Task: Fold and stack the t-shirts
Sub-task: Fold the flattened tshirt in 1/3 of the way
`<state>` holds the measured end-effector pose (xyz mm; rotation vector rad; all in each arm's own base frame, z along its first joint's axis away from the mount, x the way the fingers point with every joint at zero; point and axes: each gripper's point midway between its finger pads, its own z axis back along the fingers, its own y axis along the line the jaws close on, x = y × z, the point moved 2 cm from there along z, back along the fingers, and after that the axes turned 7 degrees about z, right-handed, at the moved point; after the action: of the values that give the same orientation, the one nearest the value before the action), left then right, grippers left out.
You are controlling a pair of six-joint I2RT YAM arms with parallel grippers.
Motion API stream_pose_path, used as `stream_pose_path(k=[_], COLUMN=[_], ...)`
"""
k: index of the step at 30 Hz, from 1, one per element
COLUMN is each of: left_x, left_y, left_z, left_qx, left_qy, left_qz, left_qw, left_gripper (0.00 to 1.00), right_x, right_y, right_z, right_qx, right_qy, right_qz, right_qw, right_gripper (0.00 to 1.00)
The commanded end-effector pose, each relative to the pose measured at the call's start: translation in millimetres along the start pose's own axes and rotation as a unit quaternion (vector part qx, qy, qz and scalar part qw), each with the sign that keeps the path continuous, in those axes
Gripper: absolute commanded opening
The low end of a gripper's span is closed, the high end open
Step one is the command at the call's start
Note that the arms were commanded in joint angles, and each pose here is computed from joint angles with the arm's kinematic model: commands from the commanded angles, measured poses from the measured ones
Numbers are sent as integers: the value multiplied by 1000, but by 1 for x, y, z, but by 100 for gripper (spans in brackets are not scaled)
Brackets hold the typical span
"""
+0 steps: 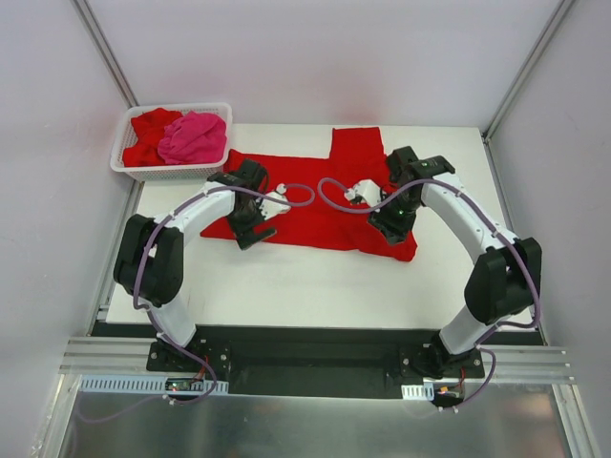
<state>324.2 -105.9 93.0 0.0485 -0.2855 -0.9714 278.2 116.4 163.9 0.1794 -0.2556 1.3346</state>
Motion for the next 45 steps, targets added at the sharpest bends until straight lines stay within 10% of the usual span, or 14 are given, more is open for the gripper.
stream_pose_path(k=[1, 10, 45], left_x=[-23, -32, -52], left_y=[-36, 3, 33], left_z=[1, -22, -53], left_qx=[-77, -73, -68], left_qy=[14, 37, 67], left_qz=[21, 52, 66], left_qw=[997, 995, 993], left_gripper=[97, 95, 92], right_x=[-1, -9, -76], right_y=[1, -54, -50], right_z=[-18, -55, -81], right_qx=[3, -99, -152], right_qy=[-24, -2, 115], right_qz=[-22, -33, -25], right_qw=[999, 995, 981], right_gripper=[46, 79, 79])
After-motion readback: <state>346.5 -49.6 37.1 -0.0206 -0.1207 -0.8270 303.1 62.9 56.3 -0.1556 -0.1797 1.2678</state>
